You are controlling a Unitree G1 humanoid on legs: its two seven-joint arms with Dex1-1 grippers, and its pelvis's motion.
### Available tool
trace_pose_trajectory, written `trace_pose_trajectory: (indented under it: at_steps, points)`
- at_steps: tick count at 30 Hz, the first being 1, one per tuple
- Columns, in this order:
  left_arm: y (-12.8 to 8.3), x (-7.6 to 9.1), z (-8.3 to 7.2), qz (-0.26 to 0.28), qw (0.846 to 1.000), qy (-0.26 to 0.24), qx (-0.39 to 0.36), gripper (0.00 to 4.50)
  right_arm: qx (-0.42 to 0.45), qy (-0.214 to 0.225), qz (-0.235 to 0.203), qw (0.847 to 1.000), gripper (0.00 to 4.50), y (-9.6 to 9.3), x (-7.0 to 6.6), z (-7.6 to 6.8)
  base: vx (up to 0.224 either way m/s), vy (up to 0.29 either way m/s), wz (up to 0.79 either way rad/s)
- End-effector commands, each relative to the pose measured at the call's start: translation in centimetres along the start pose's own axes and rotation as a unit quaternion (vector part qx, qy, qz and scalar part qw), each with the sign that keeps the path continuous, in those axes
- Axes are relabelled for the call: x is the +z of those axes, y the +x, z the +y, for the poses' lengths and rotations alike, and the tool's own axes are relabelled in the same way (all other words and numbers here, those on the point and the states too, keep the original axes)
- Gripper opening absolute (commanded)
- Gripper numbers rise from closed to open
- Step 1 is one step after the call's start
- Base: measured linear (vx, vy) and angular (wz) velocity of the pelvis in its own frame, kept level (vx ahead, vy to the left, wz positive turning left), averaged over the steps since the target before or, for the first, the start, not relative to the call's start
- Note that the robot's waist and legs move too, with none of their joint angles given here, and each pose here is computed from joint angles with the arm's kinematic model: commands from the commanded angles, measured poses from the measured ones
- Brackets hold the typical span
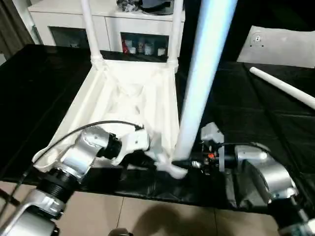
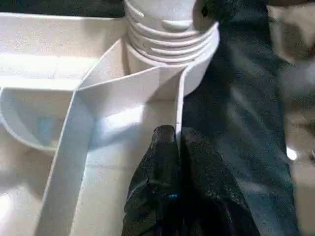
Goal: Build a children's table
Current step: Rotate leg to tighten
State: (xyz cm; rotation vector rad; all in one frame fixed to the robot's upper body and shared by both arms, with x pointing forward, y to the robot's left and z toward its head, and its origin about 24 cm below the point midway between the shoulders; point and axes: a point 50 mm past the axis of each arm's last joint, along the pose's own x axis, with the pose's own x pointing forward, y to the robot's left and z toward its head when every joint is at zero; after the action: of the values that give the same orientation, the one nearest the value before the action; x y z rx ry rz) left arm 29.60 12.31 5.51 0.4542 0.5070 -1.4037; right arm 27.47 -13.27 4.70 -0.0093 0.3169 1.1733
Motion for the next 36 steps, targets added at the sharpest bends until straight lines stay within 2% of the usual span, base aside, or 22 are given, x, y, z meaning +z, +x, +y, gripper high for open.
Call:
trace_pose_trajectory:
  at_steps: [1,4,6,11,12,16,18,20,22,24,25,26,28,30,36]
  points:
    - [0.9,2.0,1.0,-0.044,0.996,-0.011,0.081,0.0,-0.012,0.0,0.001,1.0,2.51,2.5,-0.3,1.1,0.0,0.0,0.0]
    - [1.7,2.5,1.5,-0.055,0.988,-0.05,0.137,0.0,-0.088,0.03,-0.002,0.996,2.5,3.6,-0.6,0.6,0.0,0.0,0.0]
    - [2.7,3.2,2.1,-0.061,0.973,-0.09,0.204,0.0,-0.162,0.067,-0.004,0.984,2.5,5.2,-0.5,0.3,0.0,0.0,0.0]
    - [3.6,4.2,2.4,-0.062,0.959,-0.106,0.256,0.0,-0.21,0.084,0.013,0.974,2.5,6.9,-0.3,0.3,0.0,0.0,0.0]
    - [3.8,4.4,2.3,-0.06,0.959,-0.104,0.258,0.0,-0.217,0.08,0.013,0.973,3.06,7.2,-0.2,0.3,0.0,0.0,0.0]
    - [3.9,4.7,2.2,-0.062,0.96,-0.096,0.257,0.0,-0.228,0.078,0.0,0.971,3.39,7.5,0.1,0.3,0.0,0.0,0.0]
    - [3.5,4.4,2.1,-0.052,0.966,-0.073,0.243,0.0,-0.231,0.079,-0.017,0.97,3.59,7.1,0.4,0.2,0.0,0.0,0.0]
    - [3.3,4.3,2.1,-0.051,0.968,-0.072,0.237,0.0,-0.225,0.075,-0.027,0.971,3.74,6.8,0.6,0.2,0.0,0.0,0.0]
    - [2.9,3.9,2.0,-0.049,0.972,-0.057,0.221,0.0,-0.217,0.065,-0.041,0.973,4.05,6.0,0.9,0.0,0.0,0.0,0.0]
    - [2.5,3.6,2.0,-0.045,0.976,-0.048,0.208,0.0,-0.2,0.05,-0.051,0.977,4.12,5.2,1.2,0.0,0.0,0.0,0.0]
    - [2.2,3.2,1.8,-0.043,0.98,-0.042,0.19,0.0,-0.181,0.029,-0.049,0.982,4.31,4.5,1.2,-0.1,0.0,0.0,0.0]
    - [2.0,3.0,1.8,-0.04,0.982,-0.034,0.181,0.0,-0.164,0.014,-0.047,0.985,4.31,4.0,1.2,0.0,0.0,0.0,0.0]
    - [1.8,2.7,1.7,-0.036,0.985,-0.021,0.169,0.0,-0.145,-0.001,-0.042,0.989,4.48,3.4,1.2,0.0,0.0,0.0,0.0]
    - [1.2,2.0,1.2,-0.026,0.992,0.02,0.12,0.0,-0.097,-0.026,-0.031,0.994,4.48,1.9,1.3,-0.1,0.0,0.0,0.0]
    - [0.4,1.3,0.4,0.0,0.998,0.054,0.039,0.0,-0.026,-0.043,-0.009,0.999,4.48,0.3,1.5,-0.2,0.0,0.0,0.0]
